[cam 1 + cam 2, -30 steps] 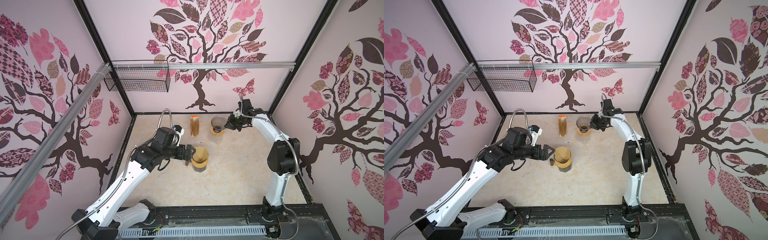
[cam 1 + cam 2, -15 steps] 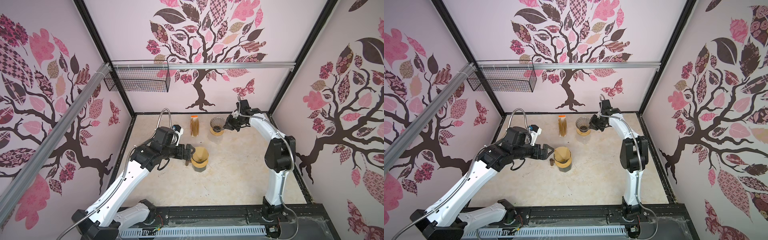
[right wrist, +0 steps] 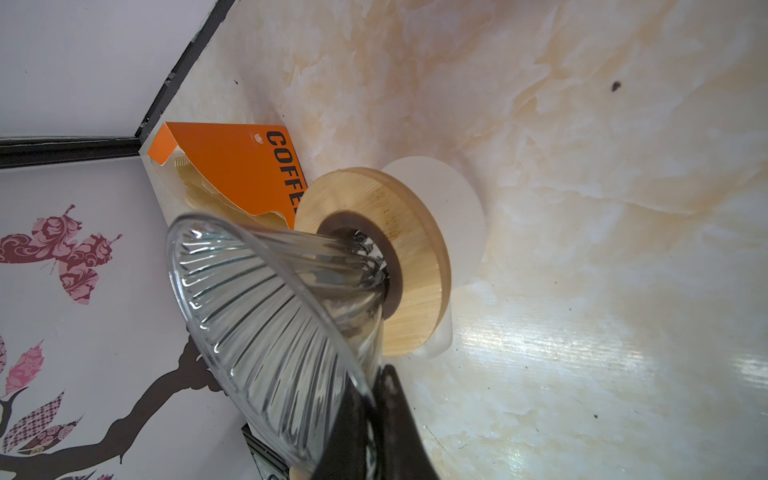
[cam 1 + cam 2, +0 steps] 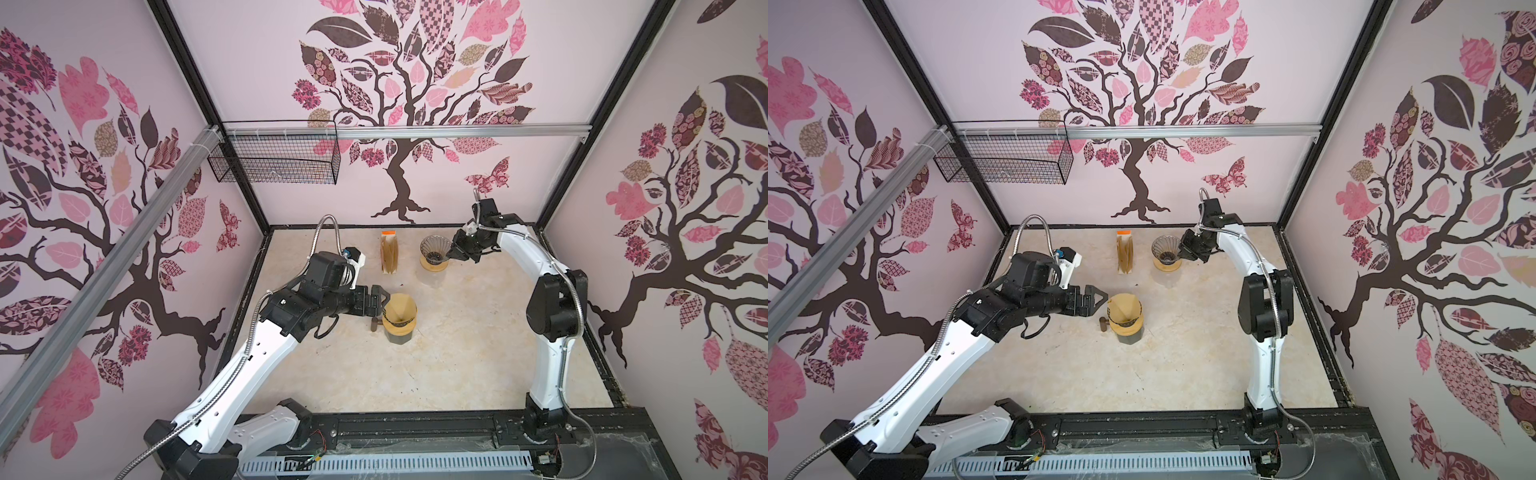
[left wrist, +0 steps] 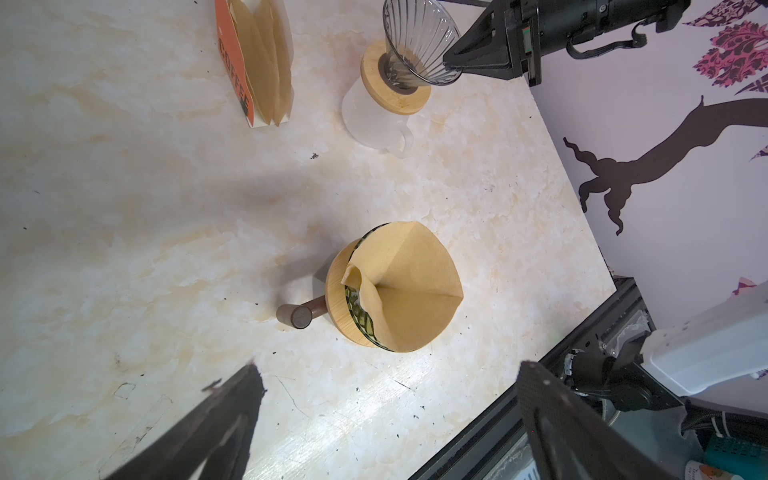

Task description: Place the coffee filter in the dripper

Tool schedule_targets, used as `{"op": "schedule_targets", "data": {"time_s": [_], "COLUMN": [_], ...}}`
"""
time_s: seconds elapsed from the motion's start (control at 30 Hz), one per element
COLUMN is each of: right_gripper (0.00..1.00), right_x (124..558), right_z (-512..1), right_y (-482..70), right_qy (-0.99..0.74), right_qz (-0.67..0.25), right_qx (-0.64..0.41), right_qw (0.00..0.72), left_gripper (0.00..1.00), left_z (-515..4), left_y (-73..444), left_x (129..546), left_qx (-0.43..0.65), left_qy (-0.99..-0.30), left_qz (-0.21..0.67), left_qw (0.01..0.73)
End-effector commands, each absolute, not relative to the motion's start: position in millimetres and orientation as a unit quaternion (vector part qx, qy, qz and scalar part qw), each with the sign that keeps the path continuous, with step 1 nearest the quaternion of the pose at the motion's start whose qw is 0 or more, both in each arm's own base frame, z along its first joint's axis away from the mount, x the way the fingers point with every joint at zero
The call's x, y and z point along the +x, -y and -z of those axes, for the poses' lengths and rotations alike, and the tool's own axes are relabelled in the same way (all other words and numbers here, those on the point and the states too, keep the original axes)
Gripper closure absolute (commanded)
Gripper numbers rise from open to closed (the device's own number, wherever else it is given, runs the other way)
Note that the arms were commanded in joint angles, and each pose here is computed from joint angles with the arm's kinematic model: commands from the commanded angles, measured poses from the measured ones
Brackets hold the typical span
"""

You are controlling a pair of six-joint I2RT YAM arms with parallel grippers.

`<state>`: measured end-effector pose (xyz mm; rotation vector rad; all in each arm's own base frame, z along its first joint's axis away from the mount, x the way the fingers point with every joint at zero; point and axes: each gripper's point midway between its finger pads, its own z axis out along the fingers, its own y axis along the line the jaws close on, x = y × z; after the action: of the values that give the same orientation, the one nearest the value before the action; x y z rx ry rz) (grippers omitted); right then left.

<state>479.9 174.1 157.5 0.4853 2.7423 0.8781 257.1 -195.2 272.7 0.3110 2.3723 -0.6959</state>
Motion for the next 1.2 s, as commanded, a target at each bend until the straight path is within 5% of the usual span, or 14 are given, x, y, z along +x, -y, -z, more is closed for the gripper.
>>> {"op": "schedule_targets", "data": {"time_s": [0.0,0.67,1.17], "right_gripper": [1.0,1.0,1.0], "right_x": [459,426,423], "right_z": [-126,-131,-135], "right_y": [-176,-205,-209], "right_qy": [-0.947,-0.95,-0.954], "right_qz": [-0.274,-0.291,-0.288], "right_qx": [0.161,0.111,0.088], "right_qw": [0.047,-0.002,0.0], "left_gripper": [0.02,0.03,0.46], "left_z": [-274,-287,-240], "left_y": [202,228,275], "left_x": [266,332,428], "left_qx": [0.114,0.088,0.062], "left_qy": [-0.898,-0.894,-0.919], "left_qz": [0.277,0.296,0.292], "left_qw": [0.322,0.325,0.257]}}
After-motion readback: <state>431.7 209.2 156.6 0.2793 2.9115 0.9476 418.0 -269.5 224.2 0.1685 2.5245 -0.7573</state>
